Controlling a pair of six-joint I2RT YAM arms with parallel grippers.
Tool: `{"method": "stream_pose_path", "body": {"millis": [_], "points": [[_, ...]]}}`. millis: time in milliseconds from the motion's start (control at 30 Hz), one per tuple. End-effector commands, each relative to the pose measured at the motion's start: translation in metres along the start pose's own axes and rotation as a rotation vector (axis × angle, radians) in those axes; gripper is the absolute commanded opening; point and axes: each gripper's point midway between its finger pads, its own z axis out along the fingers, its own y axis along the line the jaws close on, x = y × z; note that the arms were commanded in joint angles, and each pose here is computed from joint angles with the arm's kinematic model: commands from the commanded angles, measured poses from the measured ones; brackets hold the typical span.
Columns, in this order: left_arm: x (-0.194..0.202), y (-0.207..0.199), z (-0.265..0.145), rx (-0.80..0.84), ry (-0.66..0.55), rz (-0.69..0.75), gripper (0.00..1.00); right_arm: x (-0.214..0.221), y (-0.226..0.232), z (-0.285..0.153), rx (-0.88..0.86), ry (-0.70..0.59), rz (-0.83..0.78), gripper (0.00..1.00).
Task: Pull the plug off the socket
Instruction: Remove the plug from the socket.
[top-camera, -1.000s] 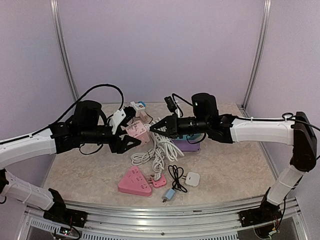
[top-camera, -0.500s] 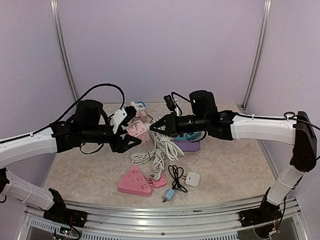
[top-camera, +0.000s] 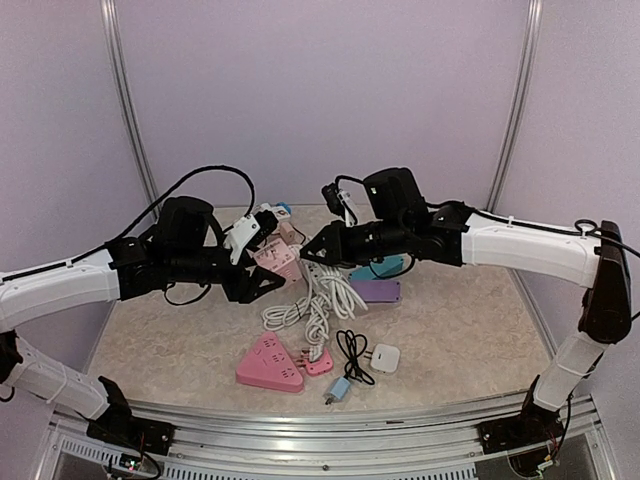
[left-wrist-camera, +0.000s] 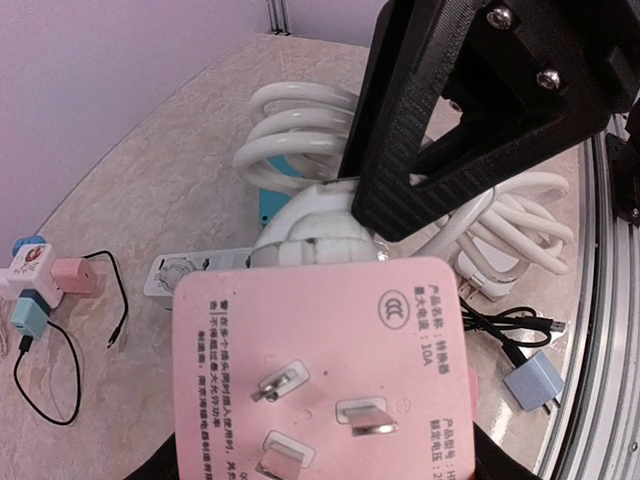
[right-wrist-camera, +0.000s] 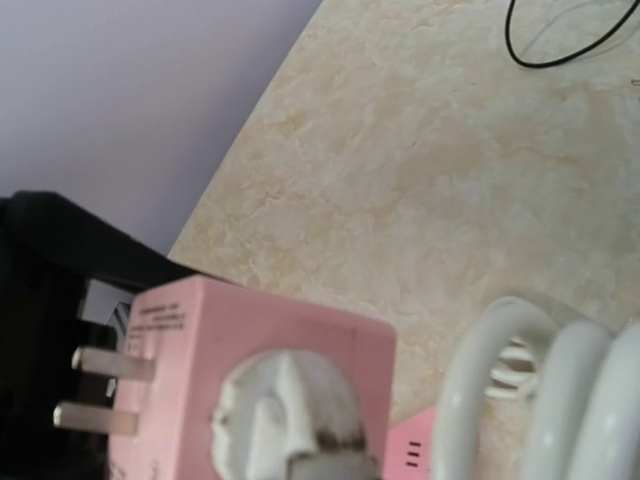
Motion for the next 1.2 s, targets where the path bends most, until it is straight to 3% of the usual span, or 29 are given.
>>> {"method": "stream_pose_path", "body": {"millis": [0, 233, 533, 1167], "points": [[-0.034, -0.025, -0.009, 0.1, -0.113, 0.049, 0.05, -0.012, -0.011, -0.002, -0.02, -0.072, 0.01, 0.0], [-0.045, -0.032, -0.025, 0.12, -0.206, 0.069, 0.05, -0.018, -0.001, -0.014, -0.212, -0.11, 0.094, 0.0], [-0.046, -0.036, -0.025, 0.138, -0.211, 0.068, 0.05, -0.02, 0.004, -0.022, -0.318, -0.125, 0.147, 0.0], [-0.032, -0.021, -0.006, 0.082, -0.11, 0.032, 0.04, -0.015, -0.019, -0.003, 0.161, -0.074, -0.063, 0.0]]}}
